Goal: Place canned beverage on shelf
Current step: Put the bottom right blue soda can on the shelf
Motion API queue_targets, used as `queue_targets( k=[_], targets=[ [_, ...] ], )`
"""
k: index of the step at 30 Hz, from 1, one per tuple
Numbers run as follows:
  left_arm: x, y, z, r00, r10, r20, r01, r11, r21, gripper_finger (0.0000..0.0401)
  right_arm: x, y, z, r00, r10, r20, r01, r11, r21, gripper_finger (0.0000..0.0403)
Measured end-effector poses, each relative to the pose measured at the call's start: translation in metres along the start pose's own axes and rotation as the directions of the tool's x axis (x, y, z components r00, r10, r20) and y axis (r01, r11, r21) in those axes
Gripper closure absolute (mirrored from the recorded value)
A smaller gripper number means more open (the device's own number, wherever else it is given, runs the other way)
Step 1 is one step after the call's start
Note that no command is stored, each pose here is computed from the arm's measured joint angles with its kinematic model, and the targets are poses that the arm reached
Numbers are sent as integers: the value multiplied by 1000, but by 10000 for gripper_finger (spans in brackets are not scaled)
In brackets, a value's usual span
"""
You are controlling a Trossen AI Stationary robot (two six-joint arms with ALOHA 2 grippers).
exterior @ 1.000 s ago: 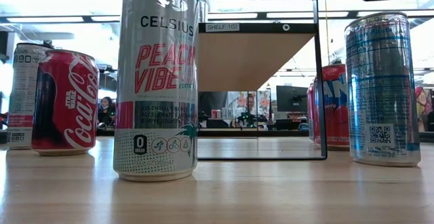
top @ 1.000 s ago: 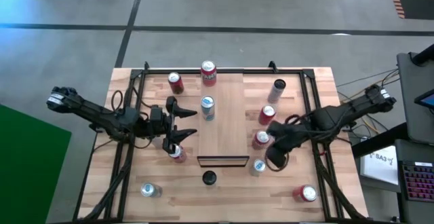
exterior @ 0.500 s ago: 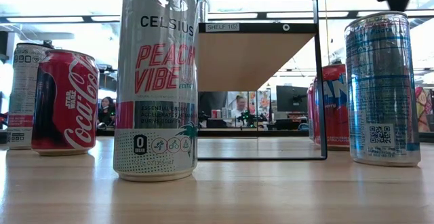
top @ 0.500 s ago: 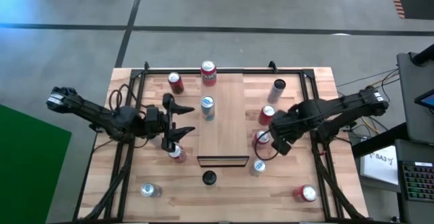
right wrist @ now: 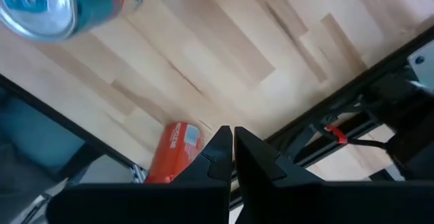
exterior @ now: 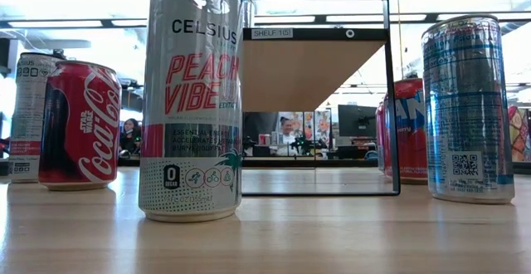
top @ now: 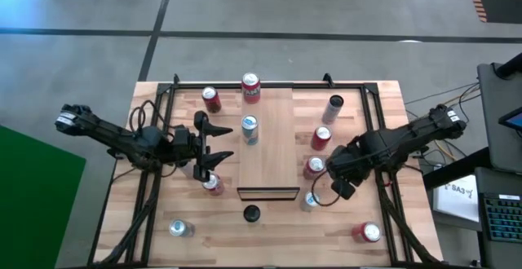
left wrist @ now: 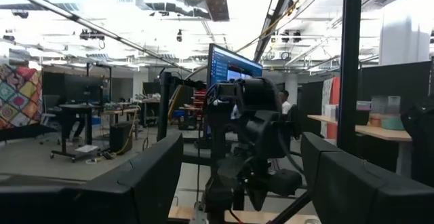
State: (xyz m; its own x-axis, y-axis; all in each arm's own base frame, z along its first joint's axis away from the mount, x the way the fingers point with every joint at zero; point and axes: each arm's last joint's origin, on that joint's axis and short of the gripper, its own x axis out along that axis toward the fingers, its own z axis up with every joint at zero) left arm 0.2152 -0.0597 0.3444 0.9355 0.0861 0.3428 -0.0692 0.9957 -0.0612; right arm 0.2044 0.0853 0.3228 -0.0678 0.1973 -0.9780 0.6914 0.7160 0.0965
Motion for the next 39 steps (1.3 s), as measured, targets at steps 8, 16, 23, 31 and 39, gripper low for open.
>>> queue_targets(
  k=[8, 16, 23, 31, 39],
  targets=[
    [1, -5, -4, 999, -43, -20, 42, 997, -69, 134, 12, 17, -19, 999, 4, 40, -2, 998, -57, 394],
    [0, -19, -6, 995, -94, -12, 92, 989, -112, 134, 24, 36, -22, 979, 115, 169, -74, 971, -228, 394],
    [9, -36, -2, 991, -136, -10, 134, 985, -112, 134, 25, 47, -17, 938, 210, 276, -98, 924, -369, 394],
    [8, -45, -8, 988, -144, -49, 139, 985, -104, 147, 13, 50, -11, 833, 246, 496, 62, 849, -524, 394],
    [8, -44, -7, 989, -143, -47, 138, 986, -93, 159, -2, 60, 17, 659, 340, 671, 204, 778, -594, 394]
  ],
)
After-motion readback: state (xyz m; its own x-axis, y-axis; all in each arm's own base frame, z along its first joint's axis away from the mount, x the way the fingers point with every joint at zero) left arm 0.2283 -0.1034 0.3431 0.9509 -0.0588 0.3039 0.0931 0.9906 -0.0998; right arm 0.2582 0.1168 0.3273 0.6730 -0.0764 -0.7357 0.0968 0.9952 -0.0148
